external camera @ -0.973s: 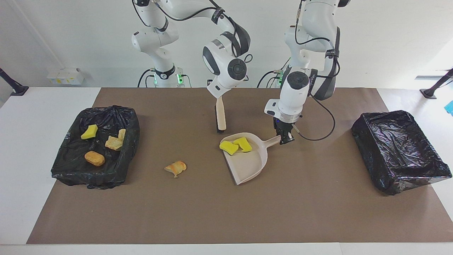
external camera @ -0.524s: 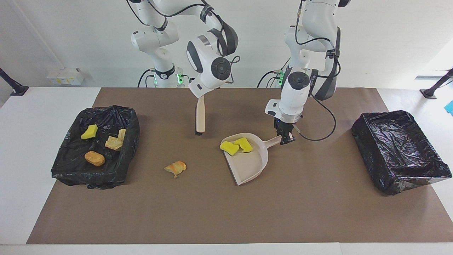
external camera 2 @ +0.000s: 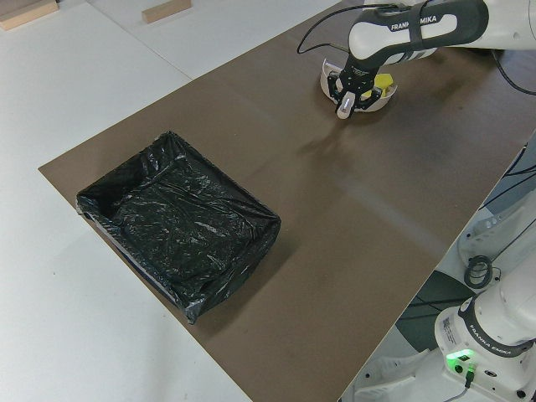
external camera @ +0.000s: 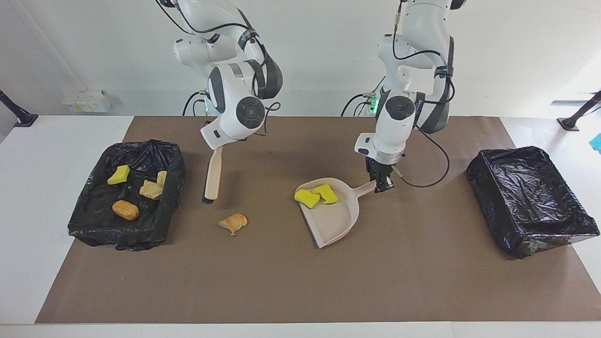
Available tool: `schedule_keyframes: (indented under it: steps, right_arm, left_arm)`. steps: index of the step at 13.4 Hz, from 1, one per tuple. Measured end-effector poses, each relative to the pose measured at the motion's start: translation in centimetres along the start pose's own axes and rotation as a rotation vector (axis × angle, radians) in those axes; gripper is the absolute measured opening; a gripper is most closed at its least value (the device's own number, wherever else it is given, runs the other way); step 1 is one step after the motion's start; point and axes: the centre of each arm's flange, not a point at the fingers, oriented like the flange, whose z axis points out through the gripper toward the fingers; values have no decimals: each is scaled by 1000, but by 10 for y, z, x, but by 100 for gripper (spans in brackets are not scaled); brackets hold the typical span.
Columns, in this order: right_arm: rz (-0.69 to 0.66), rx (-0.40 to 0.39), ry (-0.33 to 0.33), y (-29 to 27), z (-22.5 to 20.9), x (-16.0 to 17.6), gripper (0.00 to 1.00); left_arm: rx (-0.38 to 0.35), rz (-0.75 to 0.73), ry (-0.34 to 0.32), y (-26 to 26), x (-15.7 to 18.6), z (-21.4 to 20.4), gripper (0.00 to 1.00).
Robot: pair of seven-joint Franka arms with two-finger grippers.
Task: Sweep and dump trash in bin
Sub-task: 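Move the brush in the right gripper to the brown scrap near the bin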
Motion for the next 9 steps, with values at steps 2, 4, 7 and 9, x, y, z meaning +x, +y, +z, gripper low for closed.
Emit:
schedule_keyframes:
  steps: [2, 4, 7, 9]
  right_arm:
    - [-30, 32, 46, 11, 9, 20, 26]
    - [-48, 44, 72, -4, 14, 36, 26]
    - [-53, 95, 96, -32, 16, 51, 26]
    - [-59, 154, 118, -57, 4, 47, 26]
  left_arm:
    - [-35, 6, -25, 7, 5, -3, 33]
    - [-64, 13, -53, 12, 11, -11, 33]
    - [-83, 6, -75, 15, 17, -20, 33]
    - [-84, -8, -79, 21, 22, -20, 33]
